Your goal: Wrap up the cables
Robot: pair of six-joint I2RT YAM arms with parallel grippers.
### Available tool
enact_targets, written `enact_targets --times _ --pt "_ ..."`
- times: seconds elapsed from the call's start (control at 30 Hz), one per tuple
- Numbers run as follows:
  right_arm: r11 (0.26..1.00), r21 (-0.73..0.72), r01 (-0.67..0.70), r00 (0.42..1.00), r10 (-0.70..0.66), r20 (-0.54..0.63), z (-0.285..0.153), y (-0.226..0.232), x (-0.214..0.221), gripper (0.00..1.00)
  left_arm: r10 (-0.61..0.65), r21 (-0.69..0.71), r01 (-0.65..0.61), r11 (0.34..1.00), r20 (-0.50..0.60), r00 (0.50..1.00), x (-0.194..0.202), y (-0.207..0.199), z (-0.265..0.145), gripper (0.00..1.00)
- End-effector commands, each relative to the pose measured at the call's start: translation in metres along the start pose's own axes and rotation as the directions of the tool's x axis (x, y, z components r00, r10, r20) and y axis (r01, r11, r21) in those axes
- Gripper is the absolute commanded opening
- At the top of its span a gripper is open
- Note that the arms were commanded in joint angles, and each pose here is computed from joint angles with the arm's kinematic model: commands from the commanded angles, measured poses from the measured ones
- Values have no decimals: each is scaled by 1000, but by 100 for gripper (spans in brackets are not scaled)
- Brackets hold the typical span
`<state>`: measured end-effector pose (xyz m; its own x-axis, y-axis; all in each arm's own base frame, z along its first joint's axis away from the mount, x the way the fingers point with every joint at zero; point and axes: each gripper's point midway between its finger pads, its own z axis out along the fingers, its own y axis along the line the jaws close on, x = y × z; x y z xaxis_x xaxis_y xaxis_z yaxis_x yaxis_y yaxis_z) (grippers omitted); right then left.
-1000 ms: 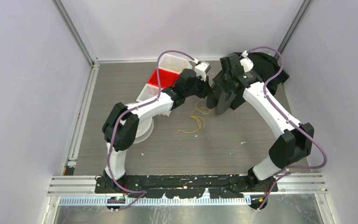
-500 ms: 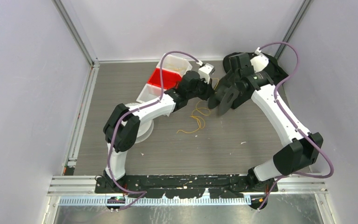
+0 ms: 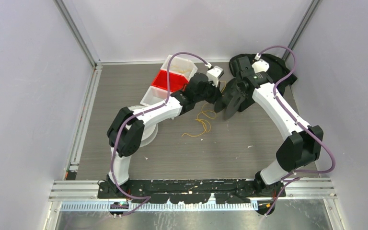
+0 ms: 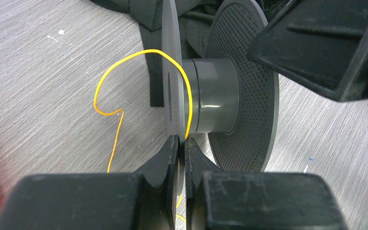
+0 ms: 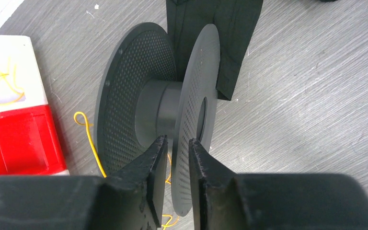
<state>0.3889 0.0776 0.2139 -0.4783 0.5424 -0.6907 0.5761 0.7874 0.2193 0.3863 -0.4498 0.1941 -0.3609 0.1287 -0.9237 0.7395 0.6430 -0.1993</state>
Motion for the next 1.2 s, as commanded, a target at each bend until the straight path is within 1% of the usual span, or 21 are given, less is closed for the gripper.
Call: enact_targets --times 0.0,0.1,0.13,0.17,0.33,0.43,0.57,0.83,1.07,1.17 --pt "999 -32 -24 1000 24 -10 -1 4 1 21 23 13 -23 1000 60 998 -31 -11 -1 6" --pt "998 -46 -34 999 33 -25 -2 6 4 5 24 10 -24 1000 62 998 -32 -11 1 8" --pt "998 -49 -36 999 35 -29 -2 7 5 1 23 5 -24 1000 64 998 -33 -10 1 8" --pt "998 -52 -39 999 38 -34 -2 8 6 1 22 6 -23 1000 65 998 -34 -11 2 8" --pt "997 -66 -50 998 47 -45 -3 9 8 0 18 8 -19 1000 62 998 -33 -12 6 11" --pt "995 -78 -56 997 52 -53 -4 11 9 1 17 1 -17 1000 57 998 -30 -10 8 16" --pt "993 -97 -63 996 56 -68 -7 15 10 1 18 -10 -18 1000 57 998 -30 -7 11 19" --pt "991 -114 -65 994 55 -92 -7 20 14 1 29 -28 -27 999 60 998 -31 -4 15 21" --pt "991 -118 -70 993 58 -99 -6 22 15 1 25 -31 -22 999 70 997 -35 -4 14 34" --pt "990 -122 -73 993 61 -103 -6 23 15 1 22 -34 -20 999 73 997 -36 -4 13 35"
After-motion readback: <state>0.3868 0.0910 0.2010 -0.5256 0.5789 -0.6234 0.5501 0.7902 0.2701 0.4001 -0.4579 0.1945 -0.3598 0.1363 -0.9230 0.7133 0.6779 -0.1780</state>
